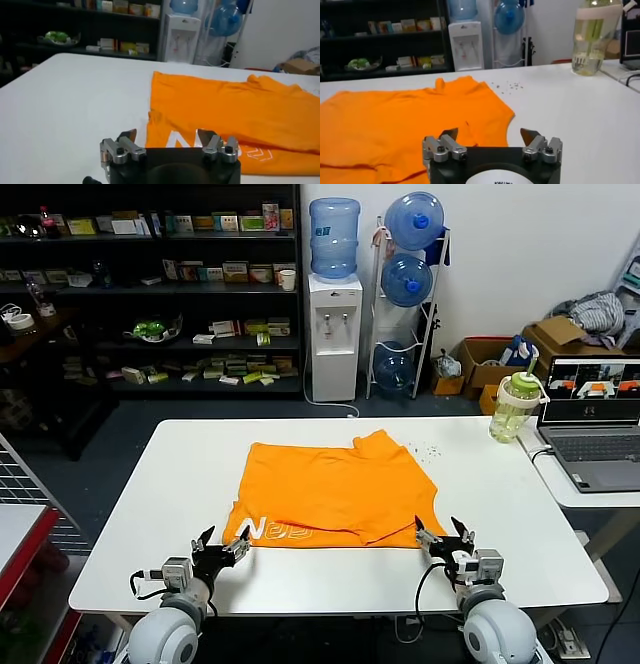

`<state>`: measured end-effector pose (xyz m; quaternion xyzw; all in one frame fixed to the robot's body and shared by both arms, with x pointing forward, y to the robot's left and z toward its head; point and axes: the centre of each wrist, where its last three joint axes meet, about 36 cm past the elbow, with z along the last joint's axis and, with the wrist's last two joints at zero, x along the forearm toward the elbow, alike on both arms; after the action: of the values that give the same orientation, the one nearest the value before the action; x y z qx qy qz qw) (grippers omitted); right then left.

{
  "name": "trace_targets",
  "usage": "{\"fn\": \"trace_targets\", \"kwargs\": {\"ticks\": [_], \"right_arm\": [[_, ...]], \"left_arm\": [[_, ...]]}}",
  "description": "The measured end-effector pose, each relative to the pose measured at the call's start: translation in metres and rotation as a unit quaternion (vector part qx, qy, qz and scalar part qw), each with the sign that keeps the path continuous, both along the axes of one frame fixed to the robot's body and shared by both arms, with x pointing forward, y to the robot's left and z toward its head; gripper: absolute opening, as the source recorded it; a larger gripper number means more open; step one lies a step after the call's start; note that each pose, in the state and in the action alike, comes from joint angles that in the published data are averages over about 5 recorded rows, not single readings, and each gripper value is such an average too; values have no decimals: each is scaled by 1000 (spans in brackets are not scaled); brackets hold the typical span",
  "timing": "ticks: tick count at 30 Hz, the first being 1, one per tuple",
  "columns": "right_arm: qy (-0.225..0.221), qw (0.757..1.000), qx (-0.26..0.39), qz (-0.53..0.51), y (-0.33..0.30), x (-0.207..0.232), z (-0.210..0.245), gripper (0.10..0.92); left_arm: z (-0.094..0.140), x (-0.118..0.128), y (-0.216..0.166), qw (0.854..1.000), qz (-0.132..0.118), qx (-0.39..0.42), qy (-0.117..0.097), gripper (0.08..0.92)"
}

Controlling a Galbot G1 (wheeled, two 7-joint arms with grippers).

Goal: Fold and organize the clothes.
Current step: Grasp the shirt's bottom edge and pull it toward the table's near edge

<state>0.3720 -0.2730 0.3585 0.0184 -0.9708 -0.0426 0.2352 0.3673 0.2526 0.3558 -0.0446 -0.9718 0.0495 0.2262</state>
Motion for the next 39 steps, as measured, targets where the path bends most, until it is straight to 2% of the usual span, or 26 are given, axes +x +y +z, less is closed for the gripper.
{"fn": "trace_targets", "kwargs": {"ticks": [14,21,24,39], "right_arm": [[42,999,14,4,-4,-1,-7,806],[55,998,22,7,-4,1,-9,633],[59,998,24,9,-5,-1,-9,546],[59,998,23,4,-8,-5,-6,142]], "left_arm": [[-13,10,8,1000,1,-1,21,823],[-20,11,12,1000,5,5,30,809],[-22,11,12,999,5,6,33,756],[-23,10,9,999,3,7,34,326]]}}
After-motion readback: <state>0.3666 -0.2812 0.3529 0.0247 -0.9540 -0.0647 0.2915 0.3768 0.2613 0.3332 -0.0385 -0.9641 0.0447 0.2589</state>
